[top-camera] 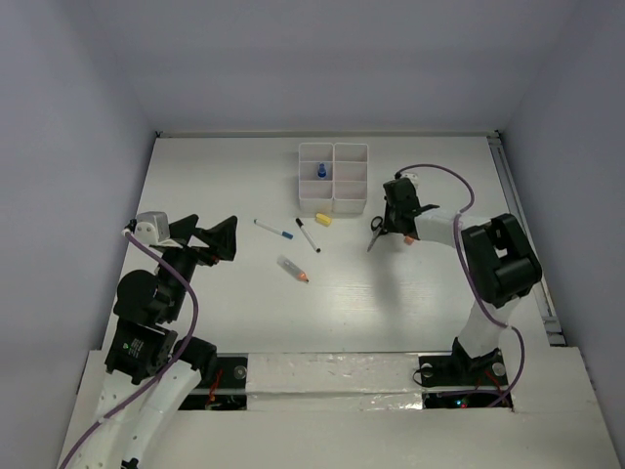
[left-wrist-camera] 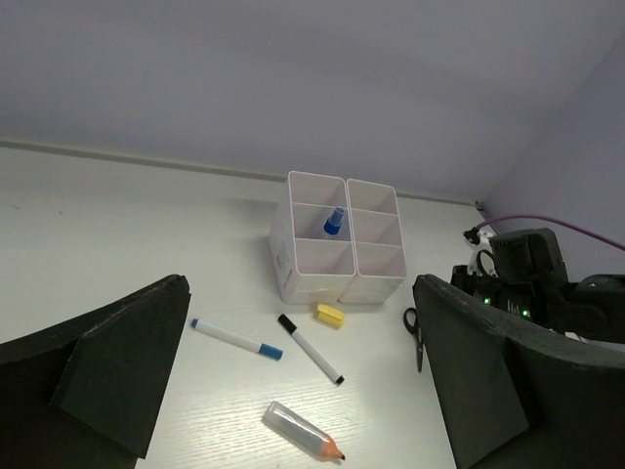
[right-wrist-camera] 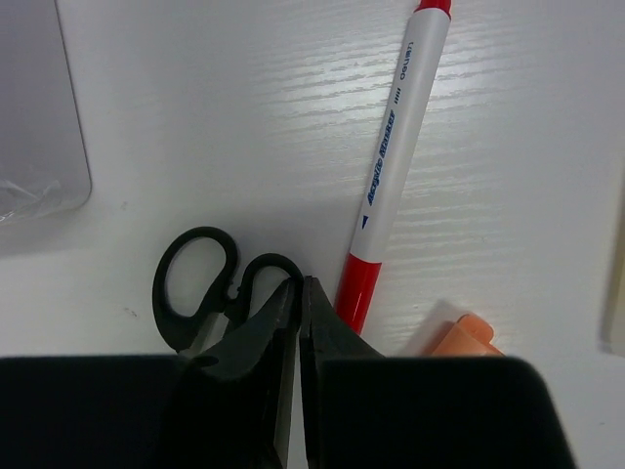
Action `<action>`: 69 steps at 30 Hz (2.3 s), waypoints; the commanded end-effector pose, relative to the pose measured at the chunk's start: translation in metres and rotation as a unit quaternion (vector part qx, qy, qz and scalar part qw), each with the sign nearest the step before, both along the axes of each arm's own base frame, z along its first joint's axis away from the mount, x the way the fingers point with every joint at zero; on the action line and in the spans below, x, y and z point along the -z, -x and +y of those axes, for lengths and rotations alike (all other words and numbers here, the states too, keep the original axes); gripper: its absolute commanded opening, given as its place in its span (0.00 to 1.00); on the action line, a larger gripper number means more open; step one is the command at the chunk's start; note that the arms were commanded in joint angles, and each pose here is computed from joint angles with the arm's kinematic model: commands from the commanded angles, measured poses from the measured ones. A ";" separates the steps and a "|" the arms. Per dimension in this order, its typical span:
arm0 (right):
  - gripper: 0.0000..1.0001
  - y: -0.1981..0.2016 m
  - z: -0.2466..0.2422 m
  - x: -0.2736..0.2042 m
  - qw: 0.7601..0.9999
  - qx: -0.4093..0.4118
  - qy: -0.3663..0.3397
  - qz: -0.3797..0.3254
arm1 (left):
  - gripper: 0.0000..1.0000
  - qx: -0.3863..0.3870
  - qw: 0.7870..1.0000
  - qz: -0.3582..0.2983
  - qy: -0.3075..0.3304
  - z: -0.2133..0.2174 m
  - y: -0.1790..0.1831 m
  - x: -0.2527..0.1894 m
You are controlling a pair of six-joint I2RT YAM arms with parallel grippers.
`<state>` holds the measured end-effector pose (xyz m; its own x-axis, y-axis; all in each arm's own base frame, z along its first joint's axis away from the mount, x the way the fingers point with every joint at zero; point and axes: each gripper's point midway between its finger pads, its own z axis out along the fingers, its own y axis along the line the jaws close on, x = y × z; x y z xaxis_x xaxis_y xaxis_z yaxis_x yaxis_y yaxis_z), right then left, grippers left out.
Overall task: Sort the stationery into containers
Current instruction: Pick up the scissors from the center of the board, then place the scissors in the drawer.
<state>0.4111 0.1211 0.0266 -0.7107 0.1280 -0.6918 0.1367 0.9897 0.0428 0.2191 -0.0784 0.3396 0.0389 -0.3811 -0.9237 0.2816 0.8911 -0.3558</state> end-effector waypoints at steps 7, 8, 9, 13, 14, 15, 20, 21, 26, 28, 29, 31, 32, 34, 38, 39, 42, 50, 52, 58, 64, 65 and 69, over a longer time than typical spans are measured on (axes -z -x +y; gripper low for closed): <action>0.00 0.001 0.010 -0.009 0.999 -0.036 0.001 -0.017 | 0.99 -0.003 1.000 -0.017 -0.001 0.001 -0.003 -0.009; 0.00 -0.002 0.011 -0.033 0.998 -0.041 -0.008 -0.049 | 0.99 -0.003 1.000 -0.017 -0.001 0.001 -0.003 -0.009; 0.00 0.000 0.010 -0.044 0.997 -0.053 -0.003 -0.062 | 0.99 -0.003 1.000 -0.017 -0.002 0.001 -0.003 -0.009; 0.00 0.001 0.012 -0.126 0.982 -0.079 -0.027 -0.170 | 0.99 -0.003 1.000 -0.016 -0.003 0.001 -0.004 -0.009; 0.00 0.005 0.012 -0.135 0.979 -0.083 -0.030 -0.184 | 0.99 -0.002 1.000 -0.015 -0.003 0.000 -0.005 -0.008; 0.00 0.005 0.013 -0.165 0.969 -0.085 -0.044 -0.227 | 0.99 0.000 1.000 -0.015 -0.002 -0.001 -0.005 -0.009; 0.00 -0.014 0.015 -0.224 0.931 -0.073 -0.022 -0.356 | 0.99 0.004 1.000 -0.012 -0.003 -0.002 -0.007 -0.007; 0.00 -0.016 0.020 -0.239 0.921 -0.073 -0.033 -0.381 | 0.99 0.004 1.000 -0.011 -0.003 -0.002 -0.007 -0.007; 0.00 -0.055 0.030 -0.264 0.889 -0.076 0.019 -0.452 | 0.99 0.004 1.000 -0.009 -0.004 -0.003 -0.007 -0.006; 0.00 -0.064 0.042 -0.284 0.868 -0.087 0.041 -0.487 | 0.99 0.003 1.000 -0.007 -0.005 -0.003 -0.008 -0.004; 0.00 -0.072 0.045 -0.282 0.862 -0.088 0.052 -0.496 | 0.99 0.003 1.000 -0.006 -0.005 -0.003 -0.008 -0.004; 0.00 -0.077 0.053 -0.291 0.847 -0.101 0.073 -0.517 | 0.99 0.004 1.000 -0.005 -0.006 -0.003 -0.009 -0.003; 0.00 -0.078 0.058 -0.294 0.841 -0.105 0.076 -0.526 | 0.99 0.004 1.000 -0.004 -0.007 -0.003 -0.010 -0.003; 0.00 -0.086 0.061 -0.294 0.833 -0.106 0.088 -0.537 | 0.99 0.005 1.000 -0.002 -0.008 -0.004 -0.011 -0.002; 0.00 -0.099 0.068 -0.301 0.814 -0.108 0.111 -0.559 | 0.99 0.000 1.000 0.003 -0.009 -0.003 -0.014 0.000; 0.00 -0.101 0.068 -0.300 0.812 -0.107 0.116 -0.561 | 0.99 0.000 1.000 0.004 -0.010 -0.003 -0.014 0.000; 0.00 -0.109 0.074 -0.289 0.807 -0.116 0.131 -0.564 | 0.99 -0.003 1.000 0.006 -0.011 -0.002 -0.016 0.001; 0.00 -0.116 0.087 -0.255 0.810 -0.144 0.120 -0.555 | 0.99 -0.007 1.000 0.014 -0.013 0.000 -0.021 0.004; 0.00 -0.116 0.089 -0.248 0.810 -0.148 0.117 -0.555 | 0.99 -0.005 1.000 0.014 -0.014 -0.001 -0.022 0.004; 0.00 -0.122 0.091 -0.221 0.817 -0.151 0.121 -0.543 | 0.99 -0.007 1.000 0.017 -0.014 0.000 -0.024 0.006; 0.00 -0.129 0.093 -0.212 0.820 -0.150 0.128 -0.537 | 0.99 -0.007 1.000 0.018 -0.014 -0.001 -0.024 0.007; 0.00 -0.130 0.094 -0.210 0.821 -0.151 0.127 -0.536 | 0.99 -0.007 1.000 0.018 -0.014 -0.001 -0.024 0.007; 0.00 -0.129 0.096 -0.206 0.825 -0.153 0.114 -0.532 | 0.99 -0.011 1.000 0.018 -0.014 0.001 -0.024 0.006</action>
